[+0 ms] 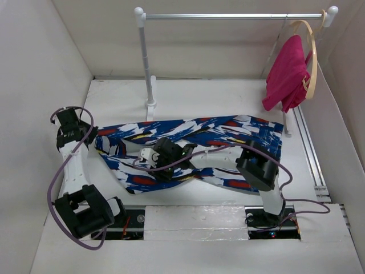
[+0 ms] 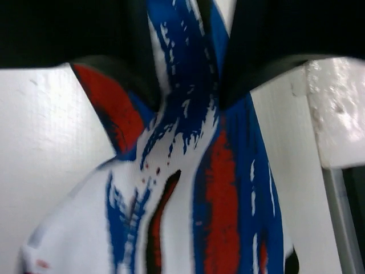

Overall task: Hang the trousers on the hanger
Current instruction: Fold the trousers

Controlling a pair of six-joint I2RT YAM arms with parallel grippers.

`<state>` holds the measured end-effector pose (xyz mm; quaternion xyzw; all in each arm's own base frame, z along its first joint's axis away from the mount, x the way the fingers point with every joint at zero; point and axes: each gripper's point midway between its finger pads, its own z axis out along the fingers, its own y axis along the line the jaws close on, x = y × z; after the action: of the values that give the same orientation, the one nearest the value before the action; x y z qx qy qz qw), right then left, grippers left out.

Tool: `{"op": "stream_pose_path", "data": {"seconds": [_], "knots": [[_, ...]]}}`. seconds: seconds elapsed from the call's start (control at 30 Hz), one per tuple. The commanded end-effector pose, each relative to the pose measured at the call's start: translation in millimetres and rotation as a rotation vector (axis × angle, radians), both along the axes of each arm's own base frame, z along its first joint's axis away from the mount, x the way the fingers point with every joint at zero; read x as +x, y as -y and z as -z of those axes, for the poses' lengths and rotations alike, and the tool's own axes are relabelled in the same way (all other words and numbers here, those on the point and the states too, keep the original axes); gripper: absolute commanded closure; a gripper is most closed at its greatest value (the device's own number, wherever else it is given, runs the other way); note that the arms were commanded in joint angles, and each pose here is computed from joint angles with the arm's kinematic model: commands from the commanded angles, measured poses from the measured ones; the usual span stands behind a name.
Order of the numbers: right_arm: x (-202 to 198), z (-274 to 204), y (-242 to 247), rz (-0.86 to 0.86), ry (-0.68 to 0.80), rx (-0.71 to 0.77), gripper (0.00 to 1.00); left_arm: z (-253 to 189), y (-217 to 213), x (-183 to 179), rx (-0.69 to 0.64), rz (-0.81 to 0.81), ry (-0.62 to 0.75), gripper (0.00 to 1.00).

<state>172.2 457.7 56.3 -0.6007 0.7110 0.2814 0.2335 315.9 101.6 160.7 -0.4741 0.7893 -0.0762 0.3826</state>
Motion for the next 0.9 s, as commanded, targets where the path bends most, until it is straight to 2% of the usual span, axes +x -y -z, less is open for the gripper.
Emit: {"op": "stream_pose_path", "data": {"seconds": [0.0,0.03,0.07,0.13,0.2,0.3,0.33,0.37,0.43,0.47,0.5,0.53,0.6,0.67,0.73,0.8,0.83,0.87], "knots": [[-30,18,-3,-0.136,-0.076,0.008,0.56,-41,1,-7,0.044,0.020,0.040,1.00],[-39,32,9,-0.137,-0.102,-0.007,0.69,-55,2,-6,0.050,0.028,0.058,1.00],[-49,18,13,-0.155,-0.100,0.025,0.76,-63,5,-5,0.047,0.053,0.072,1.00],[-62,14,29,-0.173,-0.104,0.021,0.86,-71,9,-3,0.035,0.076,0.072,1.00],[-79,4,50,-0.208,-0.107,0.019,0.89,-82,8,8,0.026,0.097,0.091,1.00],[-94,-3,70,-0.250,-0.120,0.002,0.84,-76,-3,37,0.008,0.089,0.079,1.00],[-95,-5,73,-0.254,-0.119,-0.007,0.71,-74,-9,50,0.009,0.086,0.090,1.00],[-93,-7,75,-0.241,-0.109,-0.013,0.63,-52,-16,70,-0.028,0.091,0.040,0.95],[-84,-19,72,-0.205,-0.070,-0.008,0.45,-39,-23,92,-0.036,0.115,-0.031,0.75],[-82,-24,71,-0.200,-0.065,-0.006,0.43,0,-25,103,-0.065,0.125,-0.141,0.56],[-77,-37,64,-0.191,-0.046,0.012,0.40,10,-28,107,-0.068,0.134,-0.178,0.44],[-77,-43,64,-0.182,-0.044,0.010,0.38,16,-24,110,-0.059,0.171,-0.211,0.37],[-73,-59,60,-0.168,-0.023,0.039,0.38,12,-30,118,-0.034,0.174,-0.201,0.29],[-67,-87,55,-0.144,0.009,0.085,0.38,2,-32,118,0.000,0.168,-0.153,0.28],[-64,-96,53,-0.134,0.026,0.099,0.39,-9,-32,113,0.026,0.162,-0.124,0.28],[-60,-106,54,-0.118,0.056,0.116,0.42,-31,-32,99,0.067,0.127,-0.081,0.31],[-58,-109,54,-0.111,0.067,0.120,0.53,-32,-31,97,0.074,0.116,-0.051,0.34],[-56,-111,55,-0.103,0.078,0.122,0.63,-24,-23,75,0.068,0.105,-0.052,0.40]]}}
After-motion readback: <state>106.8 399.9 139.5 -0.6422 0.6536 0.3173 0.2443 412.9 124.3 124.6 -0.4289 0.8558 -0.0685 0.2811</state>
